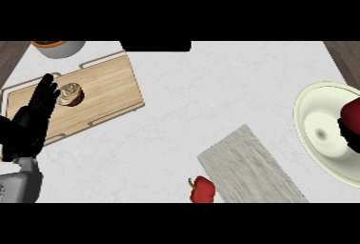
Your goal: Pick the tomato from the placemat and place it in the bowl
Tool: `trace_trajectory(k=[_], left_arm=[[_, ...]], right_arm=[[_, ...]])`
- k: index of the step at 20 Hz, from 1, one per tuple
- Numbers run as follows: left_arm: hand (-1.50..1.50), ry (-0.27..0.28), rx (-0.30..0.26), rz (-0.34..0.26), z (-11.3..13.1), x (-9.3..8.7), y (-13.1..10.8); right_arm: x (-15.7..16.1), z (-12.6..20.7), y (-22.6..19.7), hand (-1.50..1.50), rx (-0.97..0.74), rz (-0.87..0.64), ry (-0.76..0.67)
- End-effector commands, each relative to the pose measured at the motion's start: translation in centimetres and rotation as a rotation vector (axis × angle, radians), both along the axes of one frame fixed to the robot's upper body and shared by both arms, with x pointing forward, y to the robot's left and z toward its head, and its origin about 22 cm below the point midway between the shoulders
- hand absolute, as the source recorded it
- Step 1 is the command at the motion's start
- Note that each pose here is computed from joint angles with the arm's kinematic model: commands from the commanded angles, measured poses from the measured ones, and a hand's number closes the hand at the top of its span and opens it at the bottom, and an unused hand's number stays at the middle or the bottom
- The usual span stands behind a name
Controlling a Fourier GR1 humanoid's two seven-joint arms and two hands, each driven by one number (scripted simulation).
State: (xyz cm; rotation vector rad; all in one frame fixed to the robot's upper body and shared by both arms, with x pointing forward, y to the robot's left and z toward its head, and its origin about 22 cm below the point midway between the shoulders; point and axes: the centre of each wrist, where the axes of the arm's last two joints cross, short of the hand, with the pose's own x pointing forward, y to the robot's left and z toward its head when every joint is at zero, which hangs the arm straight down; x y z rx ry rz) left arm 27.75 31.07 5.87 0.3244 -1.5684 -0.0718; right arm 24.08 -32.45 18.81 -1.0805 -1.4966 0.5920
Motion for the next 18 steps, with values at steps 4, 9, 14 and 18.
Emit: trace_trajectory(k=[4,9,14,18], left_arm=[[0.00,-0.007,0.005,-0.006,-0.7,-0.3,-0.1],[0.00,0.006,-0.004,-0.006,0.4,0.0,0.2],[0.00,-0.009,0.001,-0.016,0.8,0.5,-1.5],[0.00,-0.009,-0.002,-0.012,0.8,0.7,-0.3]], right_arm=[[4.8,-3.9,-6.0,1.50,0.012,-0.004,-0.002],[8.3,-6.3,-6.3,1.50,0.004,0.000,-0.001],[7.1,-8.8,-11.0,1.50,0.002,-0.154,0.346],[8.2,-9.9,-13.9,-1.50,0.040,-0.061,0.359]])
